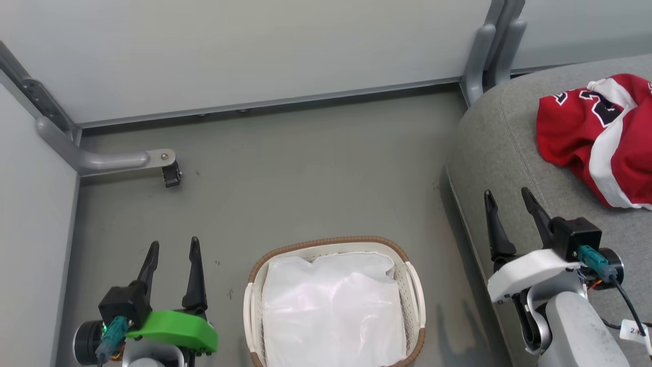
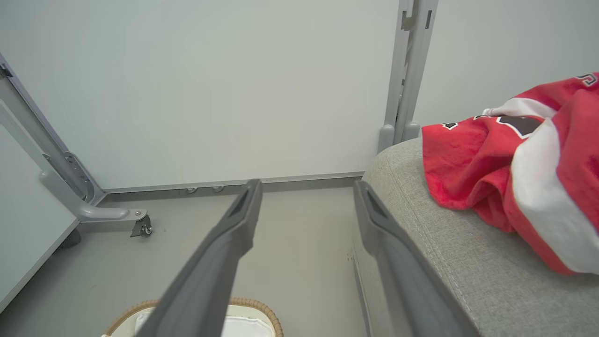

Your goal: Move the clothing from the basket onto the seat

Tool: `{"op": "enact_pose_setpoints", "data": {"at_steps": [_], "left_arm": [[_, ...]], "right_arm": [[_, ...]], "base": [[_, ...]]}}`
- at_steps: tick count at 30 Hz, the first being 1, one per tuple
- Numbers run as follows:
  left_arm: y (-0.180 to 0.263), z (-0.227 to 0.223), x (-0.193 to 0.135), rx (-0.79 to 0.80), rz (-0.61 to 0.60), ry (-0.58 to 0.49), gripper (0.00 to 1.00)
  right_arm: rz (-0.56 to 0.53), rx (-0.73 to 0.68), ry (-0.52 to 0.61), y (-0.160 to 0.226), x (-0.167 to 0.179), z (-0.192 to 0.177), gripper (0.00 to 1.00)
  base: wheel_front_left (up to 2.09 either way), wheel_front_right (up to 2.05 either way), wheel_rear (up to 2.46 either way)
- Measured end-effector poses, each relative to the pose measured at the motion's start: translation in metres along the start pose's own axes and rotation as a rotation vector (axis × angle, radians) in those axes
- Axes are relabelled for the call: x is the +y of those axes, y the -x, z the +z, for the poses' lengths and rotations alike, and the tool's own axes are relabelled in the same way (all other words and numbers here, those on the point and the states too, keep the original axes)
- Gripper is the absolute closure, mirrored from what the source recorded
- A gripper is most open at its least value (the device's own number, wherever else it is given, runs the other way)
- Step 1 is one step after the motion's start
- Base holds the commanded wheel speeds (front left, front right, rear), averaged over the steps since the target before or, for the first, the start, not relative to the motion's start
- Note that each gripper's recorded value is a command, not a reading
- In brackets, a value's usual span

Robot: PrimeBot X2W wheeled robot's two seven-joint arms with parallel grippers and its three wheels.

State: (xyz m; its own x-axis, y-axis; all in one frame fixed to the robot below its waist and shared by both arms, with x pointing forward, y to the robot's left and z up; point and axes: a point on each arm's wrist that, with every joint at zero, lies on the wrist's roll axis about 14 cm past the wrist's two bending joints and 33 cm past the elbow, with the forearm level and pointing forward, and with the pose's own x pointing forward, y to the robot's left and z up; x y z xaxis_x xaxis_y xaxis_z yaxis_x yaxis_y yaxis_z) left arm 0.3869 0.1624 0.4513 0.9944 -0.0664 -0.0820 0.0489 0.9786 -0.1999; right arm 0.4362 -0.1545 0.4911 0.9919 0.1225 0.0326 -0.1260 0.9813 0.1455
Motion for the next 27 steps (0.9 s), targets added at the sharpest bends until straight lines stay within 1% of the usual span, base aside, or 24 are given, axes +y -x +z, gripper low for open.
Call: {"op": "enact_pose_setpoints", "data": {"at_steps": [10, 13, 19, 20, 25, 27], "left_arm": [[0.028, -0.002, 0.014, 0.002, 0.053, 0.008, 0.0], [0.034, -0.002, 0.017, 0.002, 0.063, 0.01, 0.0], [0.043, -0.005, 0.022, 0.007, 0.08, 0.018, 0.0], [0.044, -0.006, 0.023, 0.009, 0.082, 0.026, 1.0], [0.048, -0.019, 0.022, 0.052, 0.088, 0.032, 1.0], [0.049, -0.023, 0.024, 0.068, 0.097, 0.054, 1.0]], "right_arm": [[0.016, 0.015, 0.001, 0.02, 0.009, -0.003, 0.0], [0.016, 0.018, -0.017, 0.026, 0.011, -0.005, 0.0], [0.019, 0.046, -0.03, 0.038, 0.014, -0.015, 0.0], [0.018, 0.048, -0.031, 0.039, 0.014, -0.015, 1.0], [0.006, 0.111, -0.044, 0.049, 0.013, -0.035, 1.0], [-0.007, 0.13, -0.071, 0.052, 0.011, -0.04, 1.0]], "base": [[0.0, 0.0, 0.0], [0.0, 0.0, 0.0], [0.0, 0.0, 0.0], [0.0, 0.0, 0.0], [0.0, 0.0, 0.0], [0.0, 0.0, 0.0]]}}
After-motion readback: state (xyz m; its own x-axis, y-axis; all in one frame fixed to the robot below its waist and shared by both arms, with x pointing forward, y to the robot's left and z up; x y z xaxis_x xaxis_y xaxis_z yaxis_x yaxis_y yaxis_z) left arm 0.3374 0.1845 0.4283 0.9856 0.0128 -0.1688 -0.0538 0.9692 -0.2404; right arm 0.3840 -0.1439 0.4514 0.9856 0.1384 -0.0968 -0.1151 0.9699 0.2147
